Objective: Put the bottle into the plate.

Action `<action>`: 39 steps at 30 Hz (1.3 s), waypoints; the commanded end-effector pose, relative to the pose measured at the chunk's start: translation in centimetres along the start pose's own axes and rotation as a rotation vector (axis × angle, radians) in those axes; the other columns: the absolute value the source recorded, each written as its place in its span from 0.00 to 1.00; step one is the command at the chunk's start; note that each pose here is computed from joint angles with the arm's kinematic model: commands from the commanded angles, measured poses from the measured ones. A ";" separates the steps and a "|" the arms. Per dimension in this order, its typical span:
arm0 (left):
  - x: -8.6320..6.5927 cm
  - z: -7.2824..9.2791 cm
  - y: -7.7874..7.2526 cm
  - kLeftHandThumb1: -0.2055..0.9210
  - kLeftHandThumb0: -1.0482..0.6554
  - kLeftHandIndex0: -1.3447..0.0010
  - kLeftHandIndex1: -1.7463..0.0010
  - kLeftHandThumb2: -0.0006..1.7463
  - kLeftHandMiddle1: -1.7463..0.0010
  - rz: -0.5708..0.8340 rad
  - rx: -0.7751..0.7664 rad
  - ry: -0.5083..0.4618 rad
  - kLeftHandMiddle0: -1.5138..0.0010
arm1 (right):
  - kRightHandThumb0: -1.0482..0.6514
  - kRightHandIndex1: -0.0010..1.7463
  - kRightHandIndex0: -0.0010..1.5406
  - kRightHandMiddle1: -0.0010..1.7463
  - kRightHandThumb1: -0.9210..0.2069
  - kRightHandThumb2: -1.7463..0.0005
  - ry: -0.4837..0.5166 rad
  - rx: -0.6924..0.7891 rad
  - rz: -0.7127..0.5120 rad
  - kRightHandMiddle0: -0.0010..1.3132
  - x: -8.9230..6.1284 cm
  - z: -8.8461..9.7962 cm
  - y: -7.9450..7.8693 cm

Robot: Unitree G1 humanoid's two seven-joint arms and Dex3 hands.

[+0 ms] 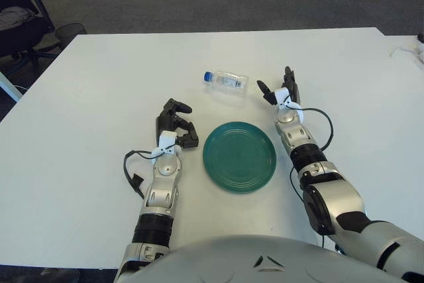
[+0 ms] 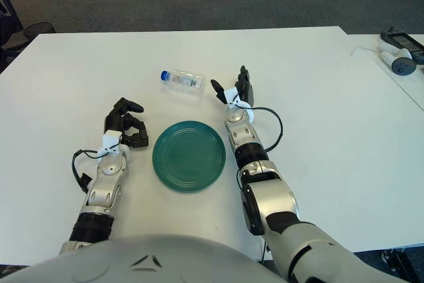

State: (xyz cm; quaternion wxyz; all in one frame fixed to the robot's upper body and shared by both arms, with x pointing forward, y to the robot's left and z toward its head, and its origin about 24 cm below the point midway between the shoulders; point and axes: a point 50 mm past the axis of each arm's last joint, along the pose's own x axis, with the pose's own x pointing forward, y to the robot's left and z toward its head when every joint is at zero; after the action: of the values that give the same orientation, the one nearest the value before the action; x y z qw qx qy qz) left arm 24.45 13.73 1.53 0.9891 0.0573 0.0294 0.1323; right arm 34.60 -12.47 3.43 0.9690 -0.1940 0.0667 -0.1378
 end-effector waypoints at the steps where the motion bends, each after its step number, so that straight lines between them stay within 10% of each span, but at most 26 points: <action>1: -0.6 -1.9 0.3 0.13 0.61 0.49 0.00 1.00 0.00 0.006 0.041 0.100 0.42 | 0.00 0.01 0.05 0.10 0.00 0.81 -0.027 -0.003 -0.011 0.00 0.5 1.0 -0.1; 22: -0.1 -2.2 0.0 0.13 0.61 0.49 0.00 1.00 0.01 0.001 0.030 0.090 0.42 | 0.02 0.00 0.04 0.12 0.00 0.85 -0.272 -0.049 0.057 0.00 1.5 4.1 -1.9; 39: -0.1 -2.3 -0.4 0.13 0.61 0.49 0.00 1.00 0.00 -0.012 0.007 0.086 0.42 | 0.00 0.00 0.04 0.15 0.00 0.84 -0.556 -0.133 0.196 0.00 -0.3 9.1 1.5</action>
State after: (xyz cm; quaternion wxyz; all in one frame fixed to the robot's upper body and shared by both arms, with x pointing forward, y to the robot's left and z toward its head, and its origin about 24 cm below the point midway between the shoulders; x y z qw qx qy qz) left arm 25.21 13.43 1.17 0.9901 0.0480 0.0195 0.1301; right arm 36.25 -8.72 10.29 0.9511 -0.2696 -0.1508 0.0012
